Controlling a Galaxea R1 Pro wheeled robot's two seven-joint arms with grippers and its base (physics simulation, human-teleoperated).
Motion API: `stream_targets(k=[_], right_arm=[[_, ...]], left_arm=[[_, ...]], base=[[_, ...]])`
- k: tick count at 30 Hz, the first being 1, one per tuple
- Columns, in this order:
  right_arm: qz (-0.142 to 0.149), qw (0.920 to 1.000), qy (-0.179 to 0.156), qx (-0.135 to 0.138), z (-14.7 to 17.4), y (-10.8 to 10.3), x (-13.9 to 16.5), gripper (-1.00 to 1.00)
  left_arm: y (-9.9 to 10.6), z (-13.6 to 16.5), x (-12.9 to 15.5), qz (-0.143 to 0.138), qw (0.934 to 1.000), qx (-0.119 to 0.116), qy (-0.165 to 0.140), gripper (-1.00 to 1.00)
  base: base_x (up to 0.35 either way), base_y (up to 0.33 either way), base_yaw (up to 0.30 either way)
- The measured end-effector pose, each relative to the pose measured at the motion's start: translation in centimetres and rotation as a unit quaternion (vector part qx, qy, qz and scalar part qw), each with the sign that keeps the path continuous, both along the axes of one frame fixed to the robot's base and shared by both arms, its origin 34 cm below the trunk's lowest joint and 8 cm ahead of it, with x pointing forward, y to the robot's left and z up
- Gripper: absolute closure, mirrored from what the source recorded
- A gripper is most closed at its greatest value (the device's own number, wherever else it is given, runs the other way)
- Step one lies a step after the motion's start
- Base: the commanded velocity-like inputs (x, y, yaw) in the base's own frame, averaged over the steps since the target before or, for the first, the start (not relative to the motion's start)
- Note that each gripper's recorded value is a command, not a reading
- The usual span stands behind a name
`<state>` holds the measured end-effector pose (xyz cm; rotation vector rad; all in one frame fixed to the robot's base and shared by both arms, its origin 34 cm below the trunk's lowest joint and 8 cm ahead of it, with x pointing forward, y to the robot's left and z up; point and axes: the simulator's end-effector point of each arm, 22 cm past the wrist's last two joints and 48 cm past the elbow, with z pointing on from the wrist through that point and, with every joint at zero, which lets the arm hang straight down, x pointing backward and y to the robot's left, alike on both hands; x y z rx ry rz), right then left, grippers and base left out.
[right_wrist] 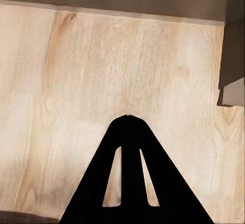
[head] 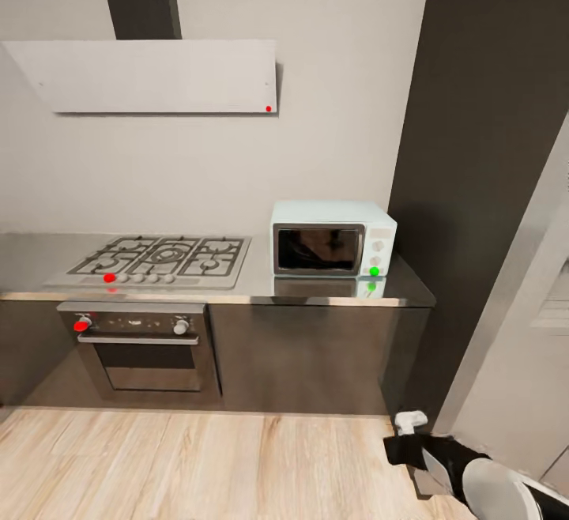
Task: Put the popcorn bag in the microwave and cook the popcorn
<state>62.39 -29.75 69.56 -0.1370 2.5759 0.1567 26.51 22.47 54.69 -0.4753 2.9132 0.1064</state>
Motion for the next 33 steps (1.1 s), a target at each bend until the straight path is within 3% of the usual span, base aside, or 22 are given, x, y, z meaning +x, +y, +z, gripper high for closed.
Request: stream_targets(k=[4, 11, 13, 16, 17, 18, 24, 26, 27, 29, 33], right_arm=[[0.002, 0.9979, 0.061, -0.02, -9.5, -1.2, -16.9, 1.0], [-0.001, 0.9859, 0.166, -0.023, -14.4, -0.5, -34.7, 1.0], [-0.002, 0.9844, 0.175, -0.021, -14.7, -0.3, -36.8, 1.0], [-0.001, 0.9845, 0.175, -0.017, -14.8, 0.3, -37.3, 1.0], [0.034, 0.9813, 0.177, -0.067, -15.2, 2.3, -37.7, 1.0], [0.045, 0.9825, 0.175, -0.043, -15.2, 6.7, -37.7, 1.0], [0.042, 0.9824, 0.176, -0.048, -15.3, 5.9, -37.6, 1.0], [0.012, 0.9833, 0.175, -0.047, -15.3, 5.1, -37.5, 1.0], [-0.035, 0.983, 0.176, -0.039, -15.2, 4.3, -37.3, 1.0], [-0.095, 0.9794, 0.176, -0.027, -15.2, 3.6, -37.1, 1.0], [-0.111, 0.9776, 0.177, -0.023, -15.2, 3.4, -37.1, 1.0]], left_arm=[[0.1, 0.0, 0.0, 0.0, 1.0, 0.0, 0.0, -1.0], [0.1, 0.0, 0.0, 0.0, 1.0, 0.001, 0.0, -1.0], [0.1, 0.0, 0.0, 0.001, 1.0, 0.0, 0.0, -1.0], [0.2, 0.0, 0.0, 0.001, 1.0, 0.001, 0.0, -1.0], [4.4, 0.0, -0.2, 0.038, 0.9989, 0.026, 0.002, -1.0], [7.5, 0.1, -0.2, 0.044, 0.998, 0.046, 0.001, -1.0], [7.4, 0.1, -0.2, 0.043, 0.9981, 0.045, 0.001, -1.0], [7.4, 0.1, -0.2, 0.043, 0.9981, 0.045, 0.001, -1.0], [7.4, 0.1, -0.2, 0.043, 0.9981, 0.045, 0.001, -1.0], [7.4, 0.1, -0.2, 0.043, 0.9981, 0.045, 0.001, -1.0], [7.4, 0.1, -0.2, 0.043, 0.9981, 0.045, 0.001, -1.0]], base=[[0.0, 0.0, 0.0], [0.0, 0.0, 0.0], [0.0, 0.0, 0.0], [0.0, 0.0, 0.0], [0.0, 0.0, 0.0], [0.0, 0.0, 0.0], [0.0, 0.0, 0.0], [0.0, 0.0, 0.0], [0.0, 0.0, 0.0], [0.0, 0.0, 0.0], [0.0, 0.0, 0.0]])
